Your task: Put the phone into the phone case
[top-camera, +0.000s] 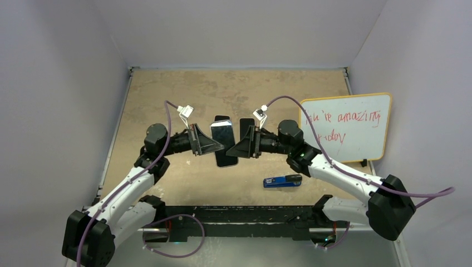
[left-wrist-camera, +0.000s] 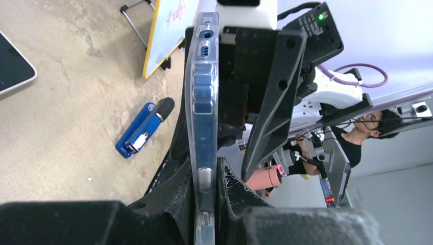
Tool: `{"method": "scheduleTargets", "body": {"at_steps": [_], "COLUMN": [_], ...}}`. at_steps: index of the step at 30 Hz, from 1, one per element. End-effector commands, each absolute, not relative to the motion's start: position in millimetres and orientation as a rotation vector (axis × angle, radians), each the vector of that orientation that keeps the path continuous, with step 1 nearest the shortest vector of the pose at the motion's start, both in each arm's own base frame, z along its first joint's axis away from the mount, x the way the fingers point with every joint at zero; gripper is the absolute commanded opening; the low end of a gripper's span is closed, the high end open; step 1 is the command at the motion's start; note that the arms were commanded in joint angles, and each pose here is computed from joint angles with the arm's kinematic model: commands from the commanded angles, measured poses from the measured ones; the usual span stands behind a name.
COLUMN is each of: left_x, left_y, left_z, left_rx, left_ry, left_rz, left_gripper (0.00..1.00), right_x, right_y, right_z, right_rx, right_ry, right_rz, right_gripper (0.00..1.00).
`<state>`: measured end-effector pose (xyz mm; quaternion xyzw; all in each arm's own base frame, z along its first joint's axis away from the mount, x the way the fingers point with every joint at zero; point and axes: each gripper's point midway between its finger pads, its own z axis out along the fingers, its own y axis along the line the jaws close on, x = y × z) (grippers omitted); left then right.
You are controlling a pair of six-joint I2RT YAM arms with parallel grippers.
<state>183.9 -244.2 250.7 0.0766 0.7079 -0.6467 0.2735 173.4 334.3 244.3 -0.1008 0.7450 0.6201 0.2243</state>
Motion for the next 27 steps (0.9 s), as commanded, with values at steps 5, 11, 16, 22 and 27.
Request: {"method": "scheduleTargets", "body": {"at_steps": [5, 11, 16, 22, 27], "left_x": [199, 202, 206, 210, 214], "left_y": [-243, -243, -242, -239, -242], "left_z": [295, 293, 281, 268, 264], "left_rx": [0.234, 0.233, 0.247, 0.262, 0.251], "left_ry": [1.725, 1.729, 1.77, 1.844, 1.876], "left_rz": [-1.697, -1.683, -1.611, -1.531, -1.543], "left_gripper": [0.0, 0.0, 0.0, 0.0, 0.0], "right_x": [151, 154, 158, 163, 169], "right_y": [330, 329, 327, 327, 324], "right_z": [252, 252, 247, 240, 237], "right_rx": [-0.382, -0.356, -0.287, -0.228, -0.195], "right_ry": [1.995, 1.989, 2.023, 2.068, 2.087], "right_rz": [1.806, 1.79, 1.771, 1.757, 1.693], "right_gripper": [0.46, 0.15, 0.0, 0.0, 0.19]}}
